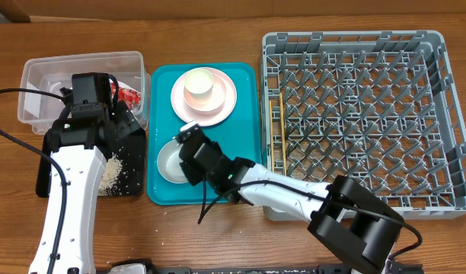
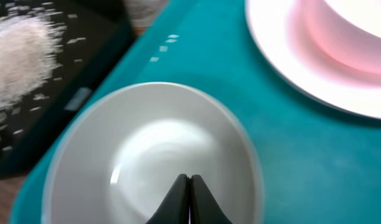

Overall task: Sort waste into correct bins and load items into the dishwasher
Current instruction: 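Move the right gripper to the white bowl rim on the teal tray, then close the right gripper on the white bowl rim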

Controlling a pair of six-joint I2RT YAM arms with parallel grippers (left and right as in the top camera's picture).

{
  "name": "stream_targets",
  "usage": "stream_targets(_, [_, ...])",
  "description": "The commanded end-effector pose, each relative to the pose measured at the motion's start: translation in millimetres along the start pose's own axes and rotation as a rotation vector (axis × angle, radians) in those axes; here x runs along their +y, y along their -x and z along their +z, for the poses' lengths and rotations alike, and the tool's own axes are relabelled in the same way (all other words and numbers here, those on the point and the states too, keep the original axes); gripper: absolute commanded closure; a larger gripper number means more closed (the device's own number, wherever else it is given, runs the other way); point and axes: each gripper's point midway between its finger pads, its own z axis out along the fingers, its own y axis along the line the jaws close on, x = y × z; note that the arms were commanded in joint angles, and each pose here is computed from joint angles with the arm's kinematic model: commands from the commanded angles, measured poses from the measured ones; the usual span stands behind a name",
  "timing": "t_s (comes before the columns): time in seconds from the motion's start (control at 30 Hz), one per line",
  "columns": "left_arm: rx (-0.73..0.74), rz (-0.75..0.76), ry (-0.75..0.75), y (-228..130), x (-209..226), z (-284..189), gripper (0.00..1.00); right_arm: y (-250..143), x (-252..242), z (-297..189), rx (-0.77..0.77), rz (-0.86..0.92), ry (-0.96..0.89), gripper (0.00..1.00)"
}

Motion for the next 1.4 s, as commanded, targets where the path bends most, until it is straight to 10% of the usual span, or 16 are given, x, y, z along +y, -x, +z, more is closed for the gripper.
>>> stream_targets(0.0, [-0.009, 0.003, -0.023, 4, -2, -5, 0.00, -2, -13, 1, 0.015, 0.077, -0.036, 0.96])
stream_targets(0.73, [-0.010, 0.002, -0.024, 4, -2, -5, 0.00, -7, -22, 2, 0.035, 0.194, -0.064, 0.96])
stream_targets(1.37, [-0.009, 0.003, -0.023, 4, -2, -5, 0.00, -11, -101, -21, -0.003, 0.146, -0.475, 0.96])
